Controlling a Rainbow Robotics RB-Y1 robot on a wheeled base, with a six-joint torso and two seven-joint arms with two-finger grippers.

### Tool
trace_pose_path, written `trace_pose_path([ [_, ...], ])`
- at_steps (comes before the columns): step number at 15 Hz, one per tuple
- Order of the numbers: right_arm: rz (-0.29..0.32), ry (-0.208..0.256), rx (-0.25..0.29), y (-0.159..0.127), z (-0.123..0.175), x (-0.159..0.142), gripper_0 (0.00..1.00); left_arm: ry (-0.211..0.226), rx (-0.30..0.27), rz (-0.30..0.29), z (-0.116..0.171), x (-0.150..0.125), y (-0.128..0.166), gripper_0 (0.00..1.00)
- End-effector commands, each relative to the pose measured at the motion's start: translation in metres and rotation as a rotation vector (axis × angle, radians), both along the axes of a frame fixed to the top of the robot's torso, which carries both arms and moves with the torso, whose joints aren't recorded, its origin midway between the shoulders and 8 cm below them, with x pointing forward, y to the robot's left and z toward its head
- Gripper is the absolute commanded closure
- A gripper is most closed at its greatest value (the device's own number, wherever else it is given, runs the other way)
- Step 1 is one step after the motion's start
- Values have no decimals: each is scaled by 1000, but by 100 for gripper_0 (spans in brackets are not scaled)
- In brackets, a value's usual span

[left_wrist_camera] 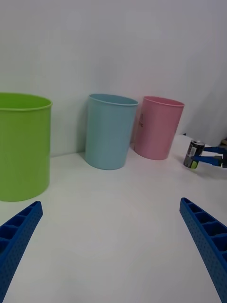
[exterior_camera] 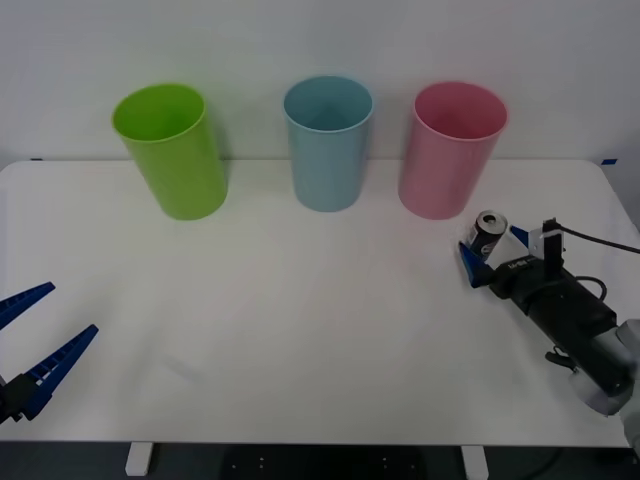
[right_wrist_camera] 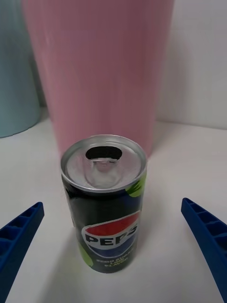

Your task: Grasp the object on the table and drop it into the matching bin: aluminum can to the light blue bin, PET bottle to the pink bin.

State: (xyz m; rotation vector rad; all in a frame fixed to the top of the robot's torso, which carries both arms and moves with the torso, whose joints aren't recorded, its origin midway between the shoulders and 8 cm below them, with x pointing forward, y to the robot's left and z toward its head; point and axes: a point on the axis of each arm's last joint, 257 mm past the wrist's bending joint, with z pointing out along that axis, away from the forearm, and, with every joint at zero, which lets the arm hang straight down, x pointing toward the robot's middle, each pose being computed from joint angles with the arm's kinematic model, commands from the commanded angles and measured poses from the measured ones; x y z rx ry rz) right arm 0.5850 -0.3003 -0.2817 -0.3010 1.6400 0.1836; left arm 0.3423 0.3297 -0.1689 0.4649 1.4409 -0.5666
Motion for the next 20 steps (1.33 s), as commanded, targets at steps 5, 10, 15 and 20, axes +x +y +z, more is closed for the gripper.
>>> trace_pose_path([
  [5, -22, 18, -14, 10, 0, 20, 0, 0, 0, 0, 0, 0, 0, 0],
  [10, -19, 17, -18, 12, -1, 20, 21, 0, 0, 0, 0, 0, 0, 0],
  [15, -16, 13, -19, 12, 1, 20, 100, 0, 0, 0, 0, 0, 0, 0],
  [20, -13, 4, -13, 13, 6, 21, 100, 0, 0, 0, 0, 0, 0, 0],
])
